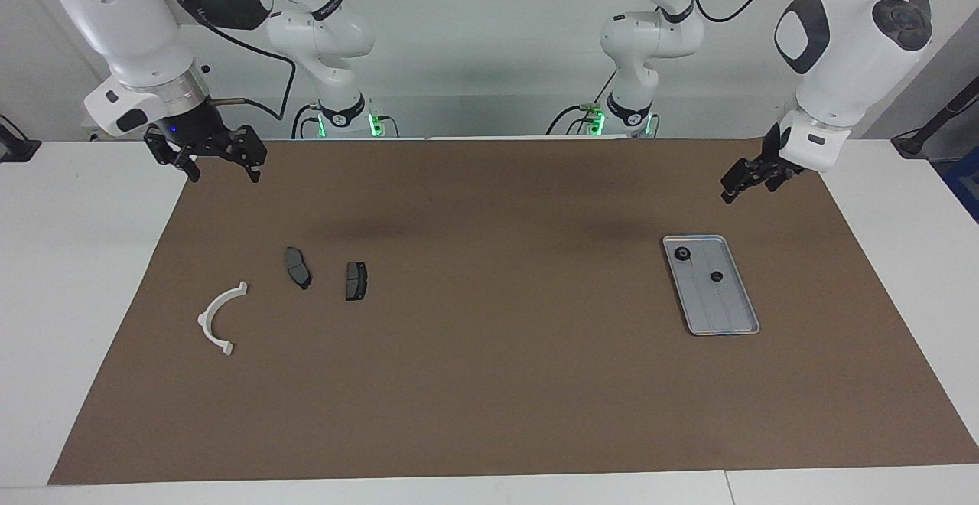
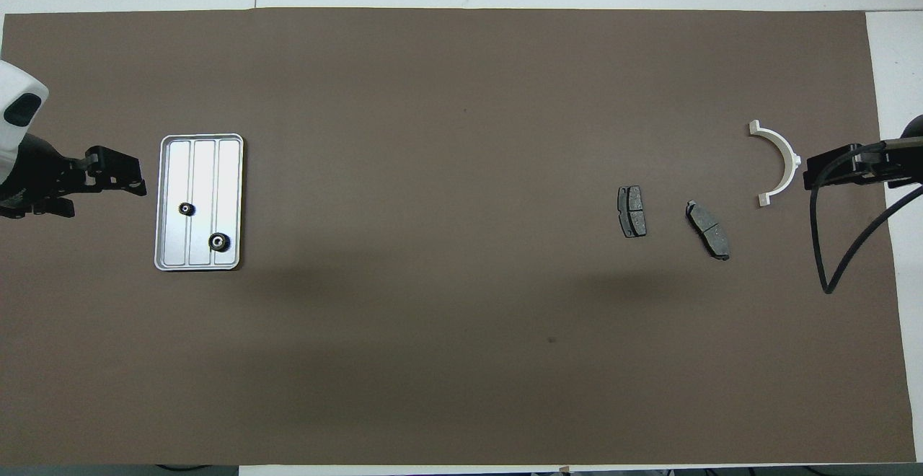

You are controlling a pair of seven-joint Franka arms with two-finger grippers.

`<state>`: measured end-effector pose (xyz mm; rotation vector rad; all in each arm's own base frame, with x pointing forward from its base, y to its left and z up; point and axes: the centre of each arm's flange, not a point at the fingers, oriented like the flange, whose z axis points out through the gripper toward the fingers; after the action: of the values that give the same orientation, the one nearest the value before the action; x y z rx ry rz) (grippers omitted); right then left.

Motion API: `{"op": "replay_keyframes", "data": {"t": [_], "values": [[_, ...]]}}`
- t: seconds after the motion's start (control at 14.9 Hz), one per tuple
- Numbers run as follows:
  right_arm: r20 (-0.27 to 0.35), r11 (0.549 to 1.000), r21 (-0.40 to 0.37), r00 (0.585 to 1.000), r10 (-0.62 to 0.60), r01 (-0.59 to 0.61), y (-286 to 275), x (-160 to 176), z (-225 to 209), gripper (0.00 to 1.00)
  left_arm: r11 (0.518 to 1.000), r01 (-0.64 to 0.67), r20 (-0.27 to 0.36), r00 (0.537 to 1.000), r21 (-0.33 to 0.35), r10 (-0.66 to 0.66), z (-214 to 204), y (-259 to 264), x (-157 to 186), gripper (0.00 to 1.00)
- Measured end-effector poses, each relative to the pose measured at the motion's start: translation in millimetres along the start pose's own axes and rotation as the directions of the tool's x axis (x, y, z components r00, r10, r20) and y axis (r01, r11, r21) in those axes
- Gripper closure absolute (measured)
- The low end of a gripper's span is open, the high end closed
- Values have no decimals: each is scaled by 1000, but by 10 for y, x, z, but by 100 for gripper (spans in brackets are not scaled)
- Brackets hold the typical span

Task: Pick bearing gear from pile to tray

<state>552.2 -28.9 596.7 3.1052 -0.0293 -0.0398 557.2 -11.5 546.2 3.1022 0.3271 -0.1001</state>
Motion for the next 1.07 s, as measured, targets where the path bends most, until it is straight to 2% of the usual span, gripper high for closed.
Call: {"op": "replay_keyframes", "data": {"t": [0.34,1.07], "values": [[0,1000,0,1000,0,0,-1,-1,-1,0,1000,-25,-21,999,-3,25,-44,138,-13,0],[0,1000,0,1000,0,0,-2,-1,-2,0,998,-59,-38,998,-5,59,-122,106,7,0]]}}
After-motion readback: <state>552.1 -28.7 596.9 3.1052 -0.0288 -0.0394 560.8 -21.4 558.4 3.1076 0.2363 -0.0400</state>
